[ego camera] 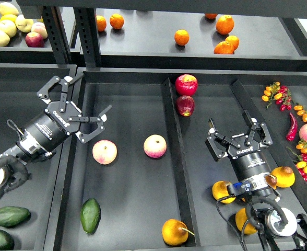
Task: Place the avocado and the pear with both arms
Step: 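Move the left gripper over the green avocado and lower it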
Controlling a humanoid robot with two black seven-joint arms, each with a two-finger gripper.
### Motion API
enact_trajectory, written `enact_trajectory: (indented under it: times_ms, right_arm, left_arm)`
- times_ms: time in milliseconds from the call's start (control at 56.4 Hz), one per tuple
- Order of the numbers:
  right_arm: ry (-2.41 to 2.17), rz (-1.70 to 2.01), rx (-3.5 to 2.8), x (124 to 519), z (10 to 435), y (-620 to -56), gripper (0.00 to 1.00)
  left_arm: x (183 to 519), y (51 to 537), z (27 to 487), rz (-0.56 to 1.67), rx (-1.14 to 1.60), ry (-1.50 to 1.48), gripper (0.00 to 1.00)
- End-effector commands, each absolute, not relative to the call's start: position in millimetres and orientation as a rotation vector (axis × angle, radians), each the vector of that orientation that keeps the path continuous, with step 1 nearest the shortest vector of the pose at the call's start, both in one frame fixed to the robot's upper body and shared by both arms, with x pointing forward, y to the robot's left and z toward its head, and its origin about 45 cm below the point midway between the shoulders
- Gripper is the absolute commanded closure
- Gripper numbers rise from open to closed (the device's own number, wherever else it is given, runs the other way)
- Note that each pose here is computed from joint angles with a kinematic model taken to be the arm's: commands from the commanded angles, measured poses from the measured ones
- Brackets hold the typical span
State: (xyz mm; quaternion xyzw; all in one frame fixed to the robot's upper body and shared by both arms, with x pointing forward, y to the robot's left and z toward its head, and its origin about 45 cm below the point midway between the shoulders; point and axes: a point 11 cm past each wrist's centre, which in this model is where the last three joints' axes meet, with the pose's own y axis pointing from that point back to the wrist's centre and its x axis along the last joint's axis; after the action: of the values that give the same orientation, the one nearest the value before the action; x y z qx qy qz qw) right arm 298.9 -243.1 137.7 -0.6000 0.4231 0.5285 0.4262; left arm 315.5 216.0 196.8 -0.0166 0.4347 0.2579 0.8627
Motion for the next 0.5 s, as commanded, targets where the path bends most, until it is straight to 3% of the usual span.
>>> enact_trajectory:
  times_ms: [0, 89, 478]
  right_arm:
    - [1.056, 1.32, -1.501, 299, 138, -243, 0.0]
    - [1.056, 1.32, -1.501, 299, 138, -243, 0.0]
    - [1.059, 1.325, -1.499, 299, 137, -243, 0.0]
  left_arm:
    - [320, 209, 202, 0.496, 0.103, 0.856, 0.0]
    - [323, 191, 206, 0.43, 0.219, 0.804, 0.01]
    - [316, 195, 184, 0.336, 0.688, 0.644, 0.0]
